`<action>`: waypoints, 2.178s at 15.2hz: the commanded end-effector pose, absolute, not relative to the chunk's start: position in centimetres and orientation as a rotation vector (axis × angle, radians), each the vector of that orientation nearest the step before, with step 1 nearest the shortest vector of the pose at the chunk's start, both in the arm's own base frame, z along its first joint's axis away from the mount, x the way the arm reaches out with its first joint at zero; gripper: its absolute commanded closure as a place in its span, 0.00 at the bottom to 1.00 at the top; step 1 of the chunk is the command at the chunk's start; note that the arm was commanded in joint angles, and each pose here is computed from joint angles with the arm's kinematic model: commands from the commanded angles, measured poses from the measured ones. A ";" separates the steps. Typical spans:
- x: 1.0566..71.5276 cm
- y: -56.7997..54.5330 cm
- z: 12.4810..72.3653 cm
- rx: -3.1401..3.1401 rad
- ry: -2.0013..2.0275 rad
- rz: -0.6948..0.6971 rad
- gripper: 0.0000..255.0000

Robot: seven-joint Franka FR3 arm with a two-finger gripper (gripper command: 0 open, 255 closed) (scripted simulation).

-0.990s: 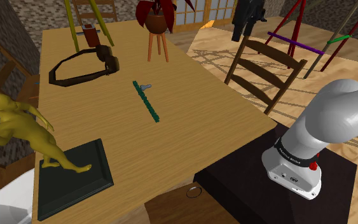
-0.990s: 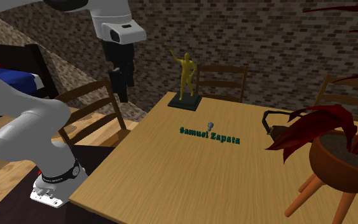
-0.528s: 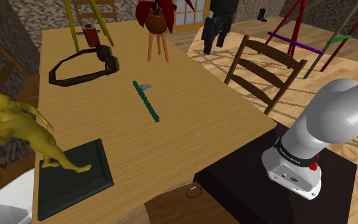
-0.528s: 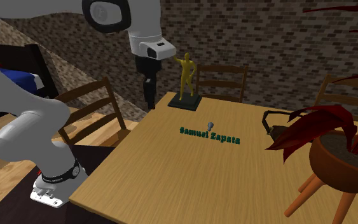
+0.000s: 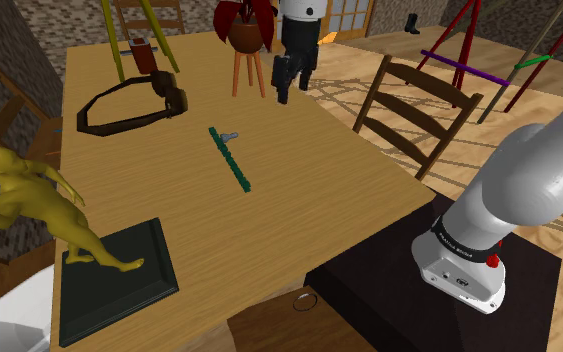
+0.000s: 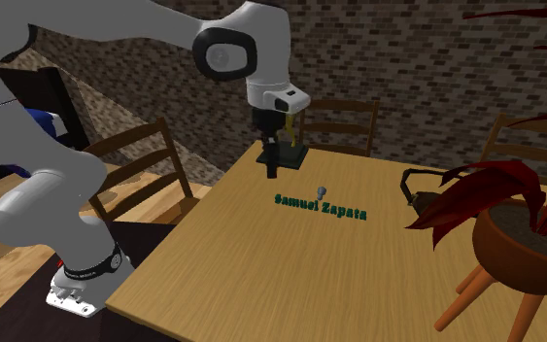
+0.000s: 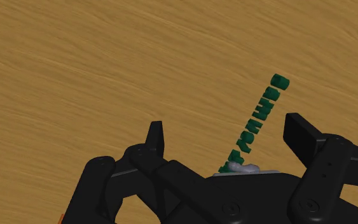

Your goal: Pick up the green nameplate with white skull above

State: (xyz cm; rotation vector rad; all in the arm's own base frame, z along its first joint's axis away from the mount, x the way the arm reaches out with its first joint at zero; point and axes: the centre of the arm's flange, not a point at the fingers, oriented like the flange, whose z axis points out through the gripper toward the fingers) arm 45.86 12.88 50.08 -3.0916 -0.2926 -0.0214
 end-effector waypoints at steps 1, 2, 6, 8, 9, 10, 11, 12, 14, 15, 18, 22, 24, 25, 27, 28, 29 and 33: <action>47.6 14.1 48.7 -3.096 -0.313 -0.029 0.00; 48.5 14.7 48.0 -3.098 -0.323 -0.032 0.00; 52.1 17.4 45.2 -3.106 -0.363 -0.043 0.00; 53.9 18.7 43.8 -3.110 -0.382 -0.049 0.00; 54.8 19.4 43.1 -3.112 -0.392 -0.052 0.00; 55.7 20.1 42.4 -3.114 -0.402 -0.055 0.00; 56.5 20.8 41.7 -3.116 -0.412 -0.058 0.00; 57.4 21.4 41.0 -3.118 -0.422 -0.061 0.00; 59.2 22.8 39.6 -3.121 -0.442 -0.067 0.00; 59.6 23.1 39.3 -3.122 -0.447 -0.068 0.00; 59.6 23.1 37.7 -3.122 -0.447 -0.068 0.00; 59.6 23.1 35.6 -3.122 -0.447 -0.068 0.00; 59.6 23.1 35.3 -3.122 -0.447 -0.068 0.00; 59.5 23.1 35.2 -3.122 -0.447 -0.068 1.00; 59.5 23.1 35.2 -3.122 -0.447 -0.068 1.00; 59.5 23.1 35.2 -3.122 -0.447 -0.068 1.00; 59.5 23.1 35.2 -3.122 -0.447 -0.068 1.00; 59.5 23.1 35.2 -3.122 -0.447 -0.068 1.00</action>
